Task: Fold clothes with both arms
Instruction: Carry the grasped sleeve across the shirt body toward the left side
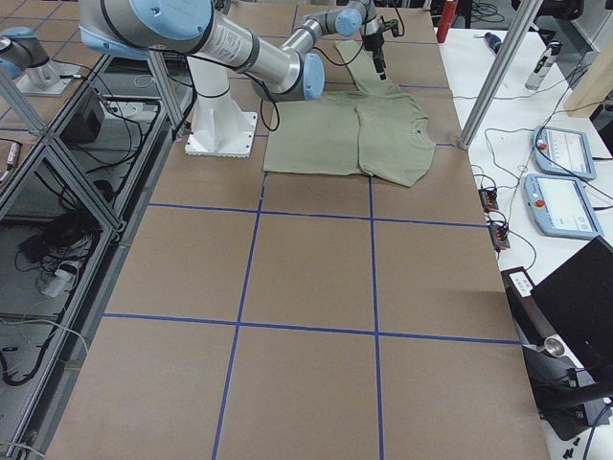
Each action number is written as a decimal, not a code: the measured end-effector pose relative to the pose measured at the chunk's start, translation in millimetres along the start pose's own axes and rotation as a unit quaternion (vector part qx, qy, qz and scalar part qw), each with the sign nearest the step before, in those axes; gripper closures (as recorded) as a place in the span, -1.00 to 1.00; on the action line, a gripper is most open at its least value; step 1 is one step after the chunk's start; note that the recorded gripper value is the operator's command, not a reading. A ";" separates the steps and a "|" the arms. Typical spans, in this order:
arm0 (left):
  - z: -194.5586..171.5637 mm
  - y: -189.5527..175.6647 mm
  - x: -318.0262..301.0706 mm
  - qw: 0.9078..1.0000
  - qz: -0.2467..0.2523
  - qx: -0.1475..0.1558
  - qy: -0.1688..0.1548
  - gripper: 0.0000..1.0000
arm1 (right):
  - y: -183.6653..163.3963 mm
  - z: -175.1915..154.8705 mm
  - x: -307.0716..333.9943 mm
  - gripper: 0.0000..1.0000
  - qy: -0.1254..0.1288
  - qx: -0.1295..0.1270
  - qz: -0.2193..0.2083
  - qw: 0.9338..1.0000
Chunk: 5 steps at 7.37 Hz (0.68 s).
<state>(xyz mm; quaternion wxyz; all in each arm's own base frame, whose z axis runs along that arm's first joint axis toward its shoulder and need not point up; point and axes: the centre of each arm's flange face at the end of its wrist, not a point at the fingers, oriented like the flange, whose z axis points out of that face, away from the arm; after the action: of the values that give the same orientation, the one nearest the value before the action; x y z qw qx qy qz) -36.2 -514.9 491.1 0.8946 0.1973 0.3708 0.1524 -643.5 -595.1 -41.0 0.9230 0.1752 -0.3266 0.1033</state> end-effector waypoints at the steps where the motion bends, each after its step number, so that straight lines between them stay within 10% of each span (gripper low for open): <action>1: 9.4 -5.5 -8.4 1.000 0.004 0.011 0.000 -1.00 | -30.6 3.2 28.5 -1.00 -0.012 -0.036 0.001 0.999; 5: 94.9 30.2 -43.0 0.999 -0.051 -0.009 0.017 -1.00 | -133.6 59.4 232.7 -1.00 -0.032 -0.102 -0.038 0.994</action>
<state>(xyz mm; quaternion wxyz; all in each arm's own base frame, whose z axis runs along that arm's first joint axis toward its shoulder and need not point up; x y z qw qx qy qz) -0.5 -529.3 592.5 0.8963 0.1677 0.3946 0.1132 -458.3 -723.2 116.6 0.9285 0.0952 -0.3577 0.0289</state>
